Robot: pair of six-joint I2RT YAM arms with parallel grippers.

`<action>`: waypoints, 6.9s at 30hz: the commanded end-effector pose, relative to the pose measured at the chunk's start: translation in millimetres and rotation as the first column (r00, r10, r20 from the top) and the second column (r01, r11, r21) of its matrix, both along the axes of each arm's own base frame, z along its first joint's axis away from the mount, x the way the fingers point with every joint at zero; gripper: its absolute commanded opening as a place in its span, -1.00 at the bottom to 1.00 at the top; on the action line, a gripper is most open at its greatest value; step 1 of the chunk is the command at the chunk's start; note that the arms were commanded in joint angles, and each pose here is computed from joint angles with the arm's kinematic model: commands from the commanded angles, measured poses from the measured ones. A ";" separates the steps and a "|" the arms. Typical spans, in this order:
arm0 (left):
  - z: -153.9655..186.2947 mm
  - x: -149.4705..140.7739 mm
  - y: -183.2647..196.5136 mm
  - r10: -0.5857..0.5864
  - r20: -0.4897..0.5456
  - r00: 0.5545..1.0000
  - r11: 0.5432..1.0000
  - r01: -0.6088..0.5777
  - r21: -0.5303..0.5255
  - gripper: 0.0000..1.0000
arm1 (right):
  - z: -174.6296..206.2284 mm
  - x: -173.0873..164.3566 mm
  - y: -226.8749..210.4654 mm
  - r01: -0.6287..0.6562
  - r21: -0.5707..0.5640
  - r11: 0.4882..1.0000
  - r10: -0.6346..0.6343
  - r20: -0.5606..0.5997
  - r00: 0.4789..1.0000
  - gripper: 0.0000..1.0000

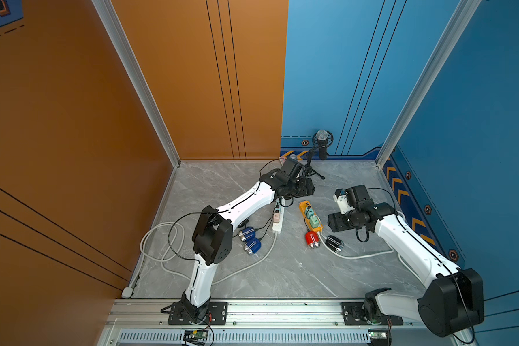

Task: Unplug the electric shaver
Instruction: Remove the plug from the socket, then place the plug at the center of the board, then pick up the electric shaver from the center of the board.

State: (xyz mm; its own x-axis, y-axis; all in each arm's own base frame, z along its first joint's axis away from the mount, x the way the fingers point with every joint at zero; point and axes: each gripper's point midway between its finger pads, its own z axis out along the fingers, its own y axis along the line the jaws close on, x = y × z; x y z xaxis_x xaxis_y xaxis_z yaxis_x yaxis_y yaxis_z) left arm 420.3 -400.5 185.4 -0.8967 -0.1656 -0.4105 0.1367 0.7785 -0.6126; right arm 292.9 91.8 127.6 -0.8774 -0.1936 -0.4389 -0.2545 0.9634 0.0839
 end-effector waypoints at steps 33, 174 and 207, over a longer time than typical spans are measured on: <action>-138.9 15.0 9.9 0.283 -0.218 0.934 0.951 -0.244 0.190 0.17 | -35.9 20.6 57.5 -0.075 0.065 0.995 0.062 0.172 0.983 0.13; 58.8 -50.8 -8.1 -0.331 0.227 0.916 0.933 0.282 0.223 1.00 | -7.3 38.2 -111.0 0.580 -0.143 0.802 -0.584 0.016 0.812 0.81; 58.0 -51.3 3.5 -0.336 0.205 0.919 0.934 0.297 0.200 0.99 | -102.1 -28.7 -38.0 0.511 -0.206 0.835 -0.546 -0.187 0.817 0.42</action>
State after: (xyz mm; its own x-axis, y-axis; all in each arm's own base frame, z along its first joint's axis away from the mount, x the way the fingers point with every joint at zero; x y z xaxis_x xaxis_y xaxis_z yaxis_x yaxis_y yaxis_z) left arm 371.3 -405.0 238.5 -0.7676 0.1941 -0.6108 0.5148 0.7543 -0.4074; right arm 271.8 55.7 34.5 -0.9286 0.2729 -0.2516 0.2999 0.9510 -0.0754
